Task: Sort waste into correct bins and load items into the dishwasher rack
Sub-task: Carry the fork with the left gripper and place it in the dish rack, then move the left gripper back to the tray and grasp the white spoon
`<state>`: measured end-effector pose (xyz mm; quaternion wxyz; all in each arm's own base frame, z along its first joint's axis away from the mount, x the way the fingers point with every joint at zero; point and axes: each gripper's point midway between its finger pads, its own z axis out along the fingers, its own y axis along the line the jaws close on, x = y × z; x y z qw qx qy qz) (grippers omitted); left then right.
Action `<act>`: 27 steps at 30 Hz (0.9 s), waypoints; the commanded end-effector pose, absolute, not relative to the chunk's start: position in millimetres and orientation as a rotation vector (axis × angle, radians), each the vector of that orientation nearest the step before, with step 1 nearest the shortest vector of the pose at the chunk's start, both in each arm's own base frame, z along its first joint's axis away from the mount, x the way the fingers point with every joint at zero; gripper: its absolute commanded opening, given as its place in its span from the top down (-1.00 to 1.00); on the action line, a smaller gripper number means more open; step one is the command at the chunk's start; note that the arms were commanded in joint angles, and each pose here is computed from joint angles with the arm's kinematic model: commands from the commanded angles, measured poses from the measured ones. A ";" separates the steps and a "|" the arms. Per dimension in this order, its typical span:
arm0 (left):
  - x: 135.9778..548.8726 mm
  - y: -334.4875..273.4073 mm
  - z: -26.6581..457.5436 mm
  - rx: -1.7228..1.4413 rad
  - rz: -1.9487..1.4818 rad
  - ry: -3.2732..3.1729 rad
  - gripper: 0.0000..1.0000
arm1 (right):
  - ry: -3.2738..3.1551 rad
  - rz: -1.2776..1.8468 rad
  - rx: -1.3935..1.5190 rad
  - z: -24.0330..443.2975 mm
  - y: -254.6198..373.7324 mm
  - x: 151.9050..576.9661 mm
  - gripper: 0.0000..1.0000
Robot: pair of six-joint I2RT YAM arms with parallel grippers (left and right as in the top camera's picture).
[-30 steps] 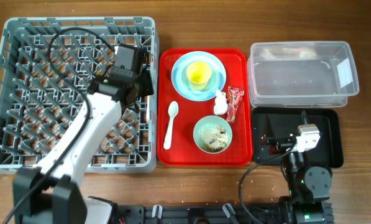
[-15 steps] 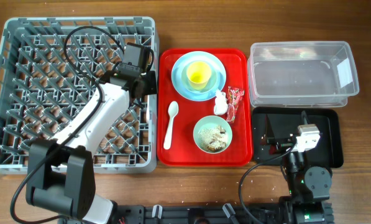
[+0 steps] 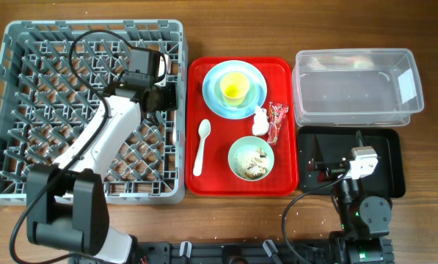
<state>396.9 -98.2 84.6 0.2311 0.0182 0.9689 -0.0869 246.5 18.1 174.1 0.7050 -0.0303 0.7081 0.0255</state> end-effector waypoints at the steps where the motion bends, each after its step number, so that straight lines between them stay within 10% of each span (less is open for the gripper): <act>1: 399.8 -100.8 84.1 0.078 -0.258 2.660 0.53 | 1.564 0.045 -0.081 176.1 17.8 246.2 -1.00; 7: 402.9 -108.9 52.5 0.088 -0.307 2.714 0.75 | 1.564 0.044 -0.082 176.1 17.8 246.2 -1.00; 13: 405.5 -111.9 52.2 0.093 -0.330 2.704 0.16 | 1.563 0.044 -0.082 176.2 17.8 246.2 -1.00; 22: 396.9 -105.5 170.1 0.016 -0.379 2.484 0.23 | 1.563 0.045 -0.081 176.2 17.8 246.2 -1.00; 27: 364.2 -102.5 146.4 -0.087 -0.383 2.643 0.22 | 1.564 0.045 -0.081 176.1 17.8 246.2 -1.00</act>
